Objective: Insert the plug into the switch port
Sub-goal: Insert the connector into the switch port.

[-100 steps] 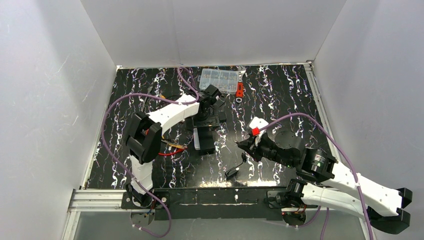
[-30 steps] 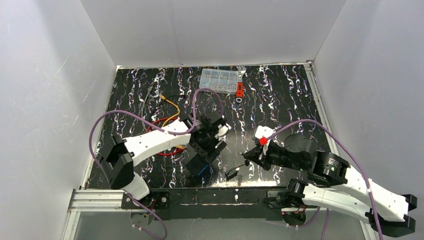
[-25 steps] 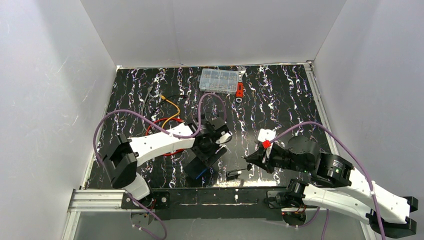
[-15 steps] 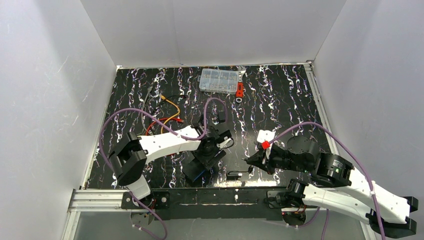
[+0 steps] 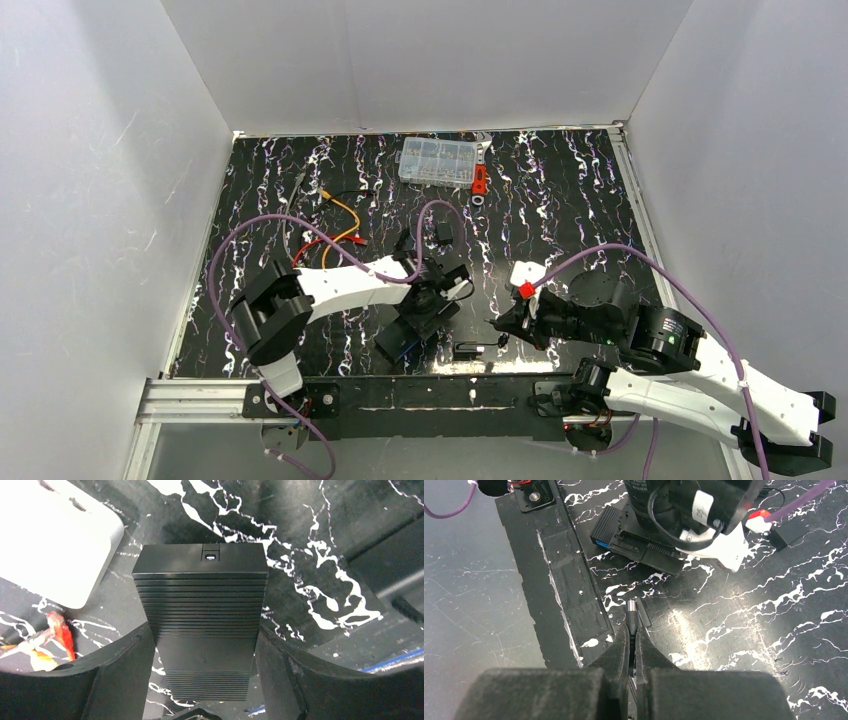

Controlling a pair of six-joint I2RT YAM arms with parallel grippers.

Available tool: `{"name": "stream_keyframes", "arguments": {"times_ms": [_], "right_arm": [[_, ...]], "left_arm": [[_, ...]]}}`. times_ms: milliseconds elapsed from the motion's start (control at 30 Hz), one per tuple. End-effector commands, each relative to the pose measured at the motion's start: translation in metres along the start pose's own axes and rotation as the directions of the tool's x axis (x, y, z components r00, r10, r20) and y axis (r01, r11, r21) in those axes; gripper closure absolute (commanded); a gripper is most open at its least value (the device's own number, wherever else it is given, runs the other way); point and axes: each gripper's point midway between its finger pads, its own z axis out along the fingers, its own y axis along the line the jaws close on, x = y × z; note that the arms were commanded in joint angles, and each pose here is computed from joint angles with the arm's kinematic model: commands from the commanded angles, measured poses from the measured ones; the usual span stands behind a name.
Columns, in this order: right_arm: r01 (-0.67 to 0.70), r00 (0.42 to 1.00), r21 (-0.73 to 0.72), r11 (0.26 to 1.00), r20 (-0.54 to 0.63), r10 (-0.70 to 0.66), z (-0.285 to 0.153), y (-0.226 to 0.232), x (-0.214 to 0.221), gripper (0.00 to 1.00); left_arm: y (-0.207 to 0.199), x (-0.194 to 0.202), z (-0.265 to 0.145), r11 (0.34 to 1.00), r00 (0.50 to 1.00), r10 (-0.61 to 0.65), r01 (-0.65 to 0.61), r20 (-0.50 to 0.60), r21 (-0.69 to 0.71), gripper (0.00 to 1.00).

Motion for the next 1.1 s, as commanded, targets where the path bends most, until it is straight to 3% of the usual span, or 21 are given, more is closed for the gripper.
{"name": "stream_keyframes", "arguments": {"times_ms": [0,200,300,367,700,867,1067], "right_arm": [[-0.006,0.998,0.012,1.0,0.06,0.005,-0.009,-0.001,-0.019,0.99],[-0.008,0.998,0.021,1.0,0.056,0.007,-0.01,-0.002,-0.016,0.99],[-0.01,0.998,0.023,1.0,0.056,0.009,-0.011,-0.002,-0.016,0.99],[-0.01,0.998,0.026,1.0,0.056,0.008,-0.011,-0.003,-0.016,0.99],[-0.009,0.998,0.034,0.999,0.063,0.007,-0.013,-0.004,-0.016,0.99],[-0.006,0.997,0.039,0.999,0.074,0.003,-0.013,-0.005,-0.017,0.99],[0.001,0.997,0.038,0.999,0.073,-0.004,-0.01,-0.005,-0.019,0.99]], "left_arm": [[-0.004,-0.012,0.009,1.0,1.0,0.027,-0.027,0.01,0.002,0.61],[-0.006,-0.023,0.012,0.999,0.999,0.038,-0.038,0.034,0.004,0.42],[-0.005,-0.03,0.004,0.999,0.997,0.039,-0.039,0.071,0.0,0.25],[-0.005,-0.034,-0.002,0.999,0.995,0.043,-0.044,0.094,0.009,0.04],[0.002,-0.04,-0.056,0.999,0.969,-0.03,0.027,0.246,0.019,0.02],[0.009,-0.015,-0.075,0.978,0.942,-0.209,0.208,0.265,0.03,0.02],[0.007,0.034,-0.072,0.887,0.862,-0.462,0.455,0.211,0.082,0.02]]}}
